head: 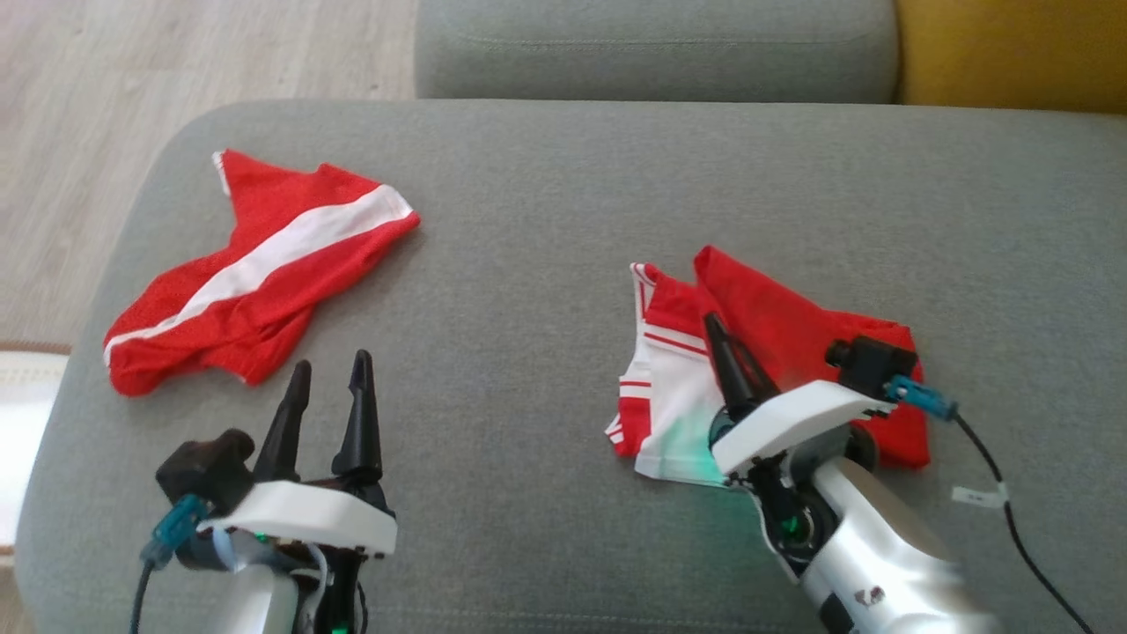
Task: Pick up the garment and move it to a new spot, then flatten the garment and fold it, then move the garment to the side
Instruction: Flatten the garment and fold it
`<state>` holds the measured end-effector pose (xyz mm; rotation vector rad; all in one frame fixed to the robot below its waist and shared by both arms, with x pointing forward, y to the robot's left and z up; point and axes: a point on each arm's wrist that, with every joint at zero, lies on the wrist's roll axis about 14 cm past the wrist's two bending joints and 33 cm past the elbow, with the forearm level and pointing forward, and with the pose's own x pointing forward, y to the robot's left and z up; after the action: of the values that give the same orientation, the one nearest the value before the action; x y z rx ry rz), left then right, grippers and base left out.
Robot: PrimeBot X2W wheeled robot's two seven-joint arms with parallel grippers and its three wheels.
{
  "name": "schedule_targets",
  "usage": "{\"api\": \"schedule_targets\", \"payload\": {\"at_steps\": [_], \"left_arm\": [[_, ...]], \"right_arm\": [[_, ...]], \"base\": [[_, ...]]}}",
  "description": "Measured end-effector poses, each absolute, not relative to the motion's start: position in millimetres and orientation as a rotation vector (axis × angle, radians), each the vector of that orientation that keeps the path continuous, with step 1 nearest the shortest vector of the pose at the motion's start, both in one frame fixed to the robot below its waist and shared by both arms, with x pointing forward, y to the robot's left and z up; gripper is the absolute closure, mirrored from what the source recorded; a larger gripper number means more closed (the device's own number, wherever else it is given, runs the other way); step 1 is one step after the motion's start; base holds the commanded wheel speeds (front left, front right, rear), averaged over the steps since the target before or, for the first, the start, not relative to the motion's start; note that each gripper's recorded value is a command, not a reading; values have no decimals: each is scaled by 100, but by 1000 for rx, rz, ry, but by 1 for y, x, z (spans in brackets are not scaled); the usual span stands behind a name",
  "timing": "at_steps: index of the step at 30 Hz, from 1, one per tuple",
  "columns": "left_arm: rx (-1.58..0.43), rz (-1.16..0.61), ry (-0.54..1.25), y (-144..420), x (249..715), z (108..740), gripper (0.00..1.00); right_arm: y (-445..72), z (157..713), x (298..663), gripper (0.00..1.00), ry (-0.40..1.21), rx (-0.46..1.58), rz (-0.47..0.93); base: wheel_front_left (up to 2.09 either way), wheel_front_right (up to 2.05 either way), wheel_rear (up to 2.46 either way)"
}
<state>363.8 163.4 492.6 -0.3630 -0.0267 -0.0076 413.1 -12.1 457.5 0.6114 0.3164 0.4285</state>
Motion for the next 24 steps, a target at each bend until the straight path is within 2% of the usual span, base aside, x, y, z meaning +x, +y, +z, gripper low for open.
{"api": "schedule_targets", "payload": {"at_steps": [9,10,11,17,21,24], "left_arm": [[-360,22,-6,172,360,485,0],[-360,24,-3,172,360,484,0],[-360,24,-1,172,360,483,0],[-360,18,0,170,362,483,0],[-362,5,-11,166,365,487,0],[-364,-18,-30,160,369,494,0]], "right_arm": [[20,423,391,100,450,569,511],[23,422,388,60,459,567,523],[26,421,386,0,466,569,532],[41,447,391,0,414,596,595],[19,468,414,0,325,599,534],[-5,491,435,0,216,498,496]], "base": [[0,0,0],[0,0,0],[0,0,0],[0,0,0],[0,0,0],[0,0,0]]}}
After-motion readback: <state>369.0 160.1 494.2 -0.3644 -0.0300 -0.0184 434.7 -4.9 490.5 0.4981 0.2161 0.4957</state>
